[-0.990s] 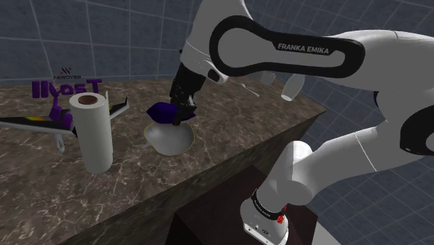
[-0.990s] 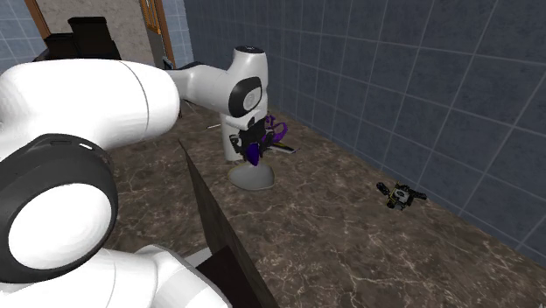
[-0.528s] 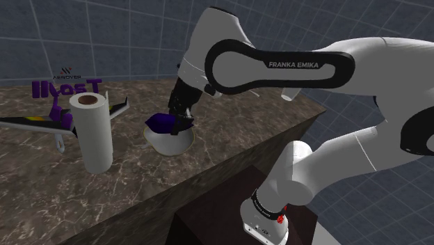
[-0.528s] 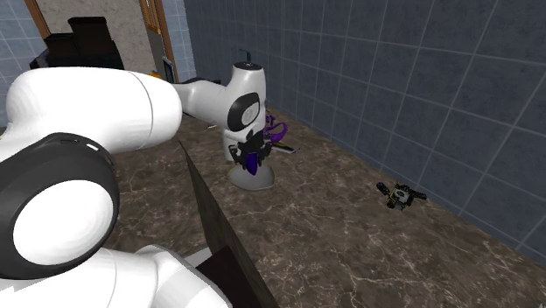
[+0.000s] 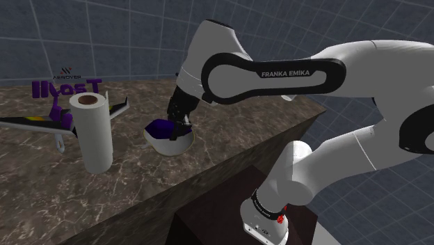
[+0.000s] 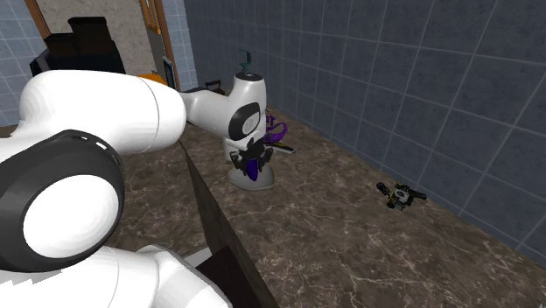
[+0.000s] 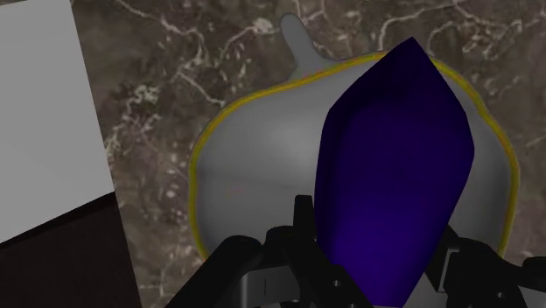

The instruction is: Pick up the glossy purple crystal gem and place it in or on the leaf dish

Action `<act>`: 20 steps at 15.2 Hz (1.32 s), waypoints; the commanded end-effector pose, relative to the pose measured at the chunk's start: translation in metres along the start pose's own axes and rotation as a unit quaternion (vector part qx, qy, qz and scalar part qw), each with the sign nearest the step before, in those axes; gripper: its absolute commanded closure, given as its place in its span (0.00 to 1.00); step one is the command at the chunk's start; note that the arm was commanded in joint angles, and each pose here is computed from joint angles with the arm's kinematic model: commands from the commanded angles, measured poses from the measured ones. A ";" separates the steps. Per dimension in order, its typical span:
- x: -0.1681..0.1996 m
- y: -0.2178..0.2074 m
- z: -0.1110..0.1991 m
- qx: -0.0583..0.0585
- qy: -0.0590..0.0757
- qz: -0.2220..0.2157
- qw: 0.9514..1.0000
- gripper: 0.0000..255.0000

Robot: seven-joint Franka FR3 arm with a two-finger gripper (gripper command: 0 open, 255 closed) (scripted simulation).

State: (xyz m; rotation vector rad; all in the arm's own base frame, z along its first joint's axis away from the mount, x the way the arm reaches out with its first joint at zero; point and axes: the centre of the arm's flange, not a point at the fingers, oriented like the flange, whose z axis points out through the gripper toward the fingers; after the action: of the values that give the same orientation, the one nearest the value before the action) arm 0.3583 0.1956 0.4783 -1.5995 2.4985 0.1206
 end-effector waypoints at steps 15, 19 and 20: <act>0.000 0.000 -0.050 0.000 0.000 0.000 1.000 0.00; 0.000 0.000 -0.050 0.000 0.000 0.000 1.000 0.00; 0.000 0.000 -0.050 0.000 0.000 0.000 1.000 0.00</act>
State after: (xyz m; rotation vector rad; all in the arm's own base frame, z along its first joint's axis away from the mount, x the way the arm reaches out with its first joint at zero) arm 0.3531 0.1876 0.5270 -1.5992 2.4980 0.1204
